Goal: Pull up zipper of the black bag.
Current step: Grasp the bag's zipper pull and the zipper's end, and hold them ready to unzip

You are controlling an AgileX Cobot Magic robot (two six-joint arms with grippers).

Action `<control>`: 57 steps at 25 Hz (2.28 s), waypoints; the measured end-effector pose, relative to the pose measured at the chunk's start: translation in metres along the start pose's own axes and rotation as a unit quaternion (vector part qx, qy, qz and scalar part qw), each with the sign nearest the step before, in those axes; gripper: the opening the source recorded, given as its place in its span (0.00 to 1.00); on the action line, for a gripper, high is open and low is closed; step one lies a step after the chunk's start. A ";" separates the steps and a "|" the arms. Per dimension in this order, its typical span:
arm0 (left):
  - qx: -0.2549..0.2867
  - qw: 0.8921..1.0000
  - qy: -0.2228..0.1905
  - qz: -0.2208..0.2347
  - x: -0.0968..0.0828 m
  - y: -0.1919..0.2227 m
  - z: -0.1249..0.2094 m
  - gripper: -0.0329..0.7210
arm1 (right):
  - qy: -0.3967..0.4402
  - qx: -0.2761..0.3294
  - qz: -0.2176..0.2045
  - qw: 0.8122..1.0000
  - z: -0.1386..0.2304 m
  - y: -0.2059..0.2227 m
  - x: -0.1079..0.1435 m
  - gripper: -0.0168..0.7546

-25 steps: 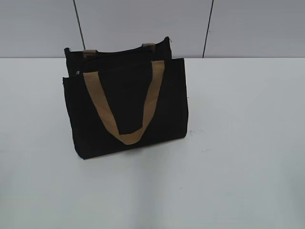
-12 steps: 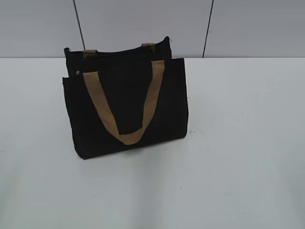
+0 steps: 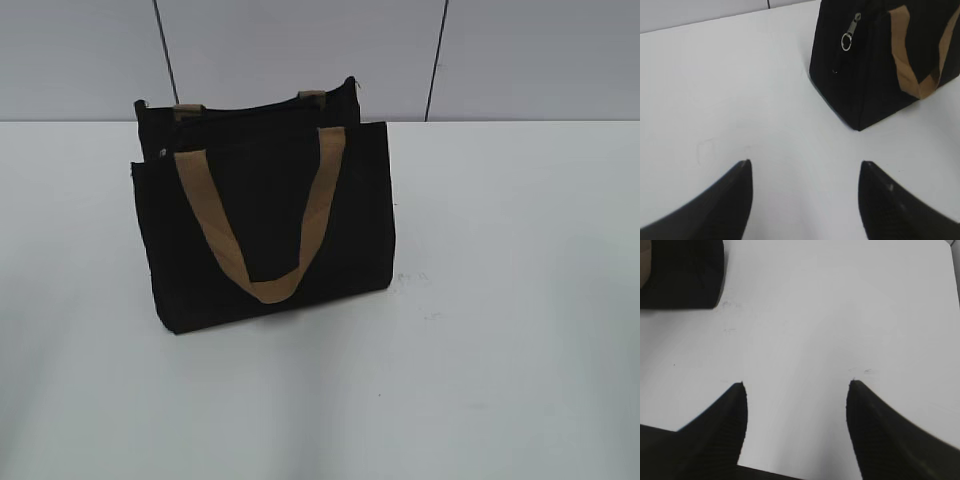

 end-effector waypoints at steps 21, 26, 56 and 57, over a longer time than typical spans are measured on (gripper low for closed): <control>0.094 0.960 0.107 0.240 -0.016 0.200 -0.026 0.71 | -0.048 0.029 -0.106 0.993 -0.073 0.045 -0.001 0.65; 0.094 0.960 0.101 0.243 0.012 0.236 -0.035 0.71 | -0.047 0.029 -0.107 0.993 -0.073 0.046 0.000 0.65; -0.015 0.919 0.215 0.330 -0.006 0.307 0.000 0.65 | -0.048 0.023 -0.105 0.993 -0.075 0.046 -0.001 0.65; -0.013 0.920 0.216 0.328 -0.006 0.308 0.001 0.65 | -0.047 0.023 -0.106 0.993 -0.075 0.046 -0.001 0.65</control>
Point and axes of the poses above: a point on each arm's last joint axis where the gripper is mounted, y pointing out along that axis toward the gripper, x along the wrist's bending axis when the last joint is at zero, z = x × y, the point moved 6 cm from there along y, pointing out along that axis toward the gripper, and after that the axes turned 5 degrees about -y, right-handed, at the moved point
